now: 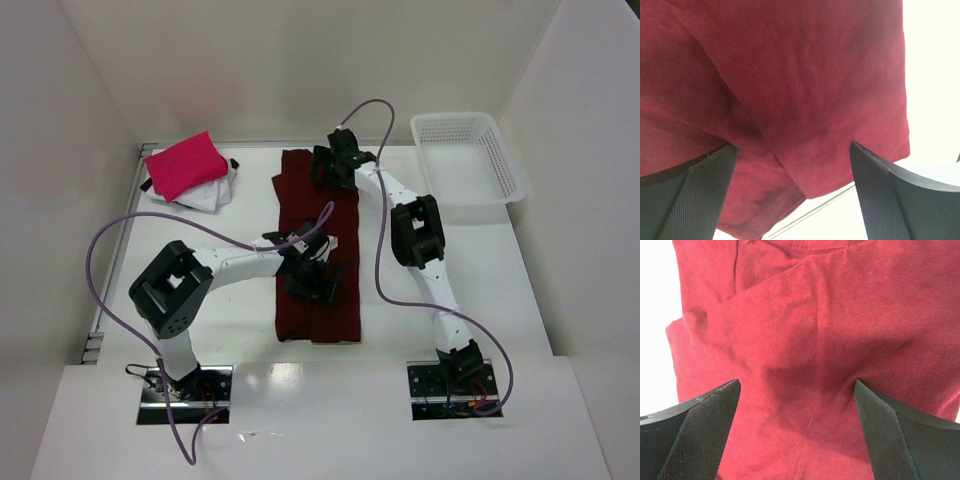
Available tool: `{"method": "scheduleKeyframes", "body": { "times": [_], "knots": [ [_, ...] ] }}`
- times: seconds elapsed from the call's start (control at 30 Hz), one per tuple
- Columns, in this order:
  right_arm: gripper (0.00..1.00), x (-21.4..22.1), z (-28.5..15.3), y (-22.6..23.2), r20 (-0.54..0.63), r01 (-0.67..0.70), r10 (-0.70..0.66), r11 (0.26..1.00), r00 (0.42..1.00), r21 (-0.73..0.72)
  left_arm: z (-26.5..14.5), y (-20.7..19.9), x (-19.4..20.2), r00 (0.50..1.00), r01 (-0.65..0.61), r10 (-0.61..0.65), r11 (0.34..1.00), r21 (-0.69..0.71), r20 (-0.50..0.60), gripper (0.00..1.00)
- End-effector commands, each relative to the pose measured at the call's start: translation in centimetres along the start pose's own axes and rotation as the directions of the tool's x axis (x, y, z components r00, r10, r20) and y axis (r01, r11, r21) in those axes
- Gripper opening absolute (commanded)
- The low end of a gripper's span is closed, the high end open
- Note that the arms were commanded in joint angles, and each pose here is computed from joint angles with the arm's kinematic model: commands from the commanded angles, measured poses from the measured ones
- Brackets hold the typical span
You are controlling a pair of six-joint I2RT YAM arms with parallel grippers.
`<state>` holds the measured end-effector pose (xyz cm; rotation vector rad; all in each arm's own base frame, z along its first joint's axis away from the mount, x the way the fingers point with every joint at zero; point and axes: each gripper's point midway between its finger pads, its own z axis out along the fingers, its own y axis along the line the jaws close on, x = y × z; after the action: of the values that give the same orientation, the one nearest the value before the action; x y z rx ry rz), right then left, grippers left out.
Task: Fold and stack the t-shirts
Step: Rotate the tshirt 90 degrees
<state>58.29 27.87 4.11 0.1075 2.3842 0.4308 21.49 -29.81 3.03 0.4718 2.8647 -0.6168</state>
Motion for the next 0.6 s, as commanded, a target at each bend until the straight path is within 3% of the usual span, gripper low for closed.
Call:
{"method": "scheduleKeyframes", "body": {
  "times": [0.0, 0.17, 0.33, 0.43, 0.5, 0.57],
  "knots": [
    [1.00, 0.3, 1.1, -1.5, -0.026, 0.006, -0.006, 1.000, 1.000, 0.024, 1.7, -0.3, 0.9, 0.999, -0.007, 0.008, 0.999, 0.035, -0.040, 1.00],
    [1.00, -2.0, -0.9, -0.7, 0.015, -0.006, 0.006, 1.000, 1.000, -0.005, -0.3, 0.2, -0.4, 0.999, -0.006, 0.007, 1.000, -0.029, 0.035, 1.00],
    [1.00, -7.4, -8.9, 2.9, 0.149, -0.009, 0.029, 0.992, 0.988, -0.129, -5.7, -0.9, -3.1, 0.981, 0.016, -0.006, 0.998, -0.052, 0.193, 1.00],
    [1.00, -10.0, -16.1, 4.7, 0.213, 0.008, 0.049, 0.966, 0.976, -0.260, -10.8, -2.0, -4.9, 0.940, 0.047, -0.036, 0.999, -0.026, 0.340, 1.00],
    [1.00, -9.5, -19.7, 4.6, 0.222, 0.007, 0.062, 0.955, 0.973, -0.295, -14.8, -3.2, -5.4, 0.885, 0.069, -0.087, 0.996, 0.055, 0.457, 1.00],
    [1.00, -6.7, -22.1, 3.1, 0.200, -0.009, 0.065, 0.963, 0.978, -0.271, -15.9, -2.4, -3.9, 0.851, 0.100, -0.137, 0.990, 0.100, 0.507, 1.00]
  ]
}}
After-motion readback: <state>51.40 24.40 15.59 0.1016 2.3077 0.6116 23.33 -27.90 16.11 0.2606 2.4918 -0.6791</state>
